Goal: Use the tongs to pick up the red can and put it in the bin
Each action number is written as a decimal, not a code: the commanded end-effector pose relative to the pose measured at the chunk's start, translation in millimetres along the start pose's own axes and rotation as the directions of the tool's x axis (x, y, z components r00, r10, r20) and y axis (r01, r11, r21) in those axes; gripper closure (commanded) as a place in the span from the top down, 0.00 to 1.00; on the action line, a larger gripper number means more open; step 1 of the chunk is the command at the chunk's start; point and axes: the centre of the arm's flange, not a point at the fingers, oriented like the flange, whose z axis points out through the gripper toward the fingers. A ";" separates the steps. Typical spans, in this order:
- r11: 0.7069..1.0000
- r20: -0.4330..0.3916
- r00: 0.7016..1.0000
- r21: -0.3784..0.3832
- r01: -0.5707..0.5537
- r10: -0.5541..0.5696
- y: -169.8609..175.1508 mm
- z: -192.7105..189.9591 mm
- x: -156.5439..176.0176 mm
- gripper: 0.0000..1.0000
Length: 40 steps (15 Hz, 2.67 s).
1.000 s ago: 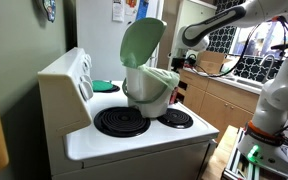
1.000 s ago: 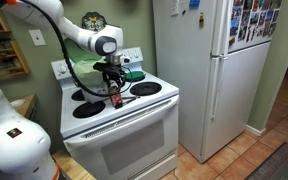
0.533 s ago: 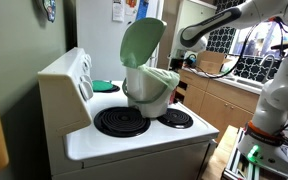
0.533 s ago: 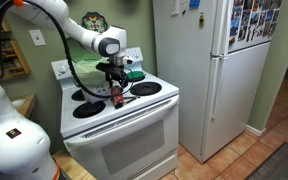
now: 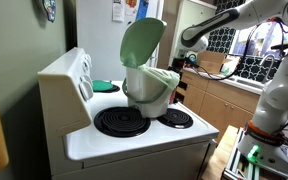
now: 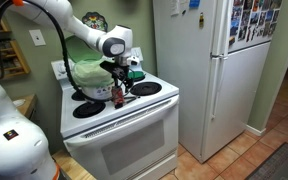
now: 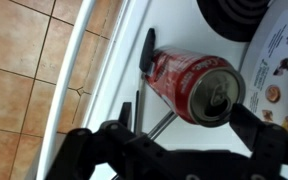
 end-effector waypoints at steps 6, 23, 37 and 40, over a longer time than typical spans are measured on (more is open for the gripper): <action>1.000 -0.002 1.000 0.000 0.001 -0.001 -0.9 -1.0 1.1 1.00; 0.955 0.363 0.895 0.041 -0.295 0.261 38.7 64.4 84.3 1.00; 0.943 0.577 0.779 0.041 -0.330 0.248 26.8 112.2 121.5 1.00; 0.943 0.613 0.748 0.015 -0.334 0.255 23.6 117.9 119.5 1.00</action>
